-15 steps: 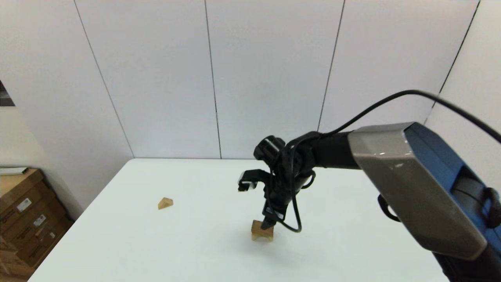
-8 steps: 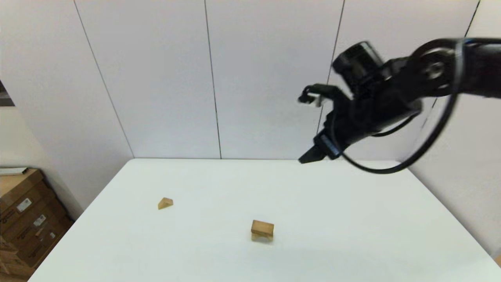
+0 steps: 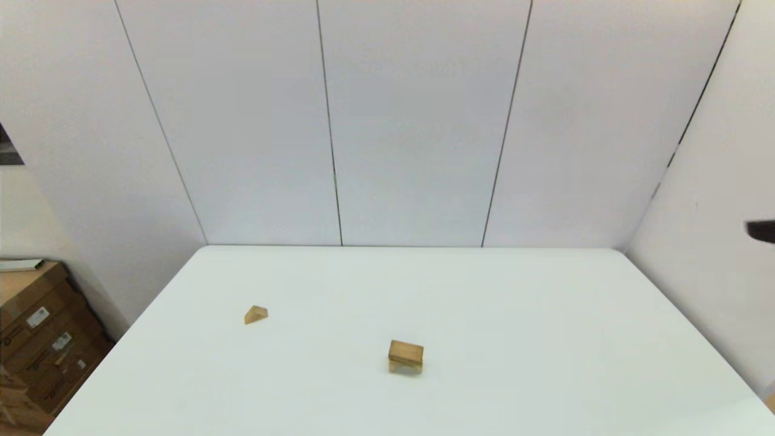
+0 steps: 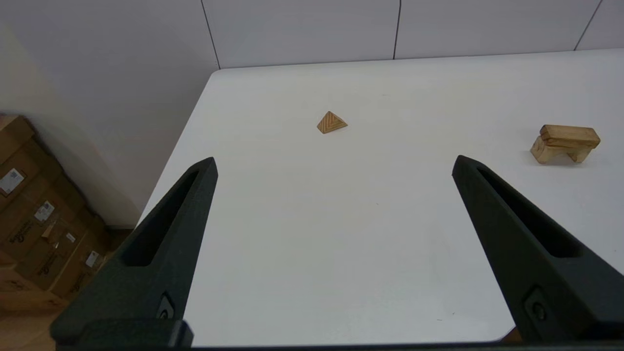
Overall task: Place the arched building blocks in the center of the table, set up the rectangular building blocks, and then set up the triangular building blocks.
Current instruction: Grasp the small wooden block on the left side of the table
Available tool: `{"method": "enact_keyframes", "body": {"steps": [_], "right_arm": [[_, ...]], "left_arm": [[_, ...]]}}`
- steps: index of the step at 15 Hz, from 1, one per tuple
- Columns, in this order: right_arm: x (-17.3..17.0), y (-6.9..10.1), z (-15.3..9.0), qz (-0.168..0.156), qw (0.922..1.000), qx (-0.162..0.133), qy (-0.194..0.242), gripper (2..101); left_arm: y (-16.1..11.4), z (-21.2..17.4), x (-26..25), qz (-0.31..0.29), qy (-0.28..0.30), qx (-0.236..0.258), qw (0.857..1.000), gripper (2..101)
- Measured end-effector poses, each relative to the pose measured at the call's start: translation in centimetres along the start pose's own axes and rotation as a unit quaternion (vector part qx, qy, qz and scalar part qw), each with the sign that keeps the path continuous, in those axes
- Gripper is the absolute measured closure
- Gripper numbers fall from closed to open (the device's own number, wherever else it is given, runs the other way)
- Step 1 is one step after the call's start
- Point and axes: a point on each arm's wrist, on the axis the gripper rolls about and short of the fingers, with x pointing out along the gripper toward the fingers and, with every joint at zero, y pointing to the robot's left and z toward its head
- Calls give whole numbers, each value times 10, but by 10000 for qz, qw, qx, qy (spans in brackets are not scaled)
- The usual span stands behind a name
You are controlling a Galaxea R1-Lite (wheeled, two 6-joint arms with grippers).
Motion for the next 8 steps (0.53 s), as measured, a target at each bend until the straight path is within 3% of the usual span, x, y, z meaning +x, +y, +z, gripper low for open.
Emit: {"method": "enact_keyframes", "body": {"steps": [3, 5, 7, 8], "right_arm": [[-58, 15, -76, -367, 9984, -49, -416, 58], [-72, 31, -127, -873, 9950, 88, -484, 54], [-73, 45, -162, -1207, 9907, 382, -497, 53], [-73, 49, -170, -1245, 9882, 687, -564, 52]], "left_arm": [[0, 0, 0, 0, 0, -2, 10000, 54], [0, 0, 0, 0, 0, -2, 10000, 54], [0, 0, 0, 6, 0, -7, 10000, 54], [0, 0, 0, 4, 0, -10, 10000, 54]]}}
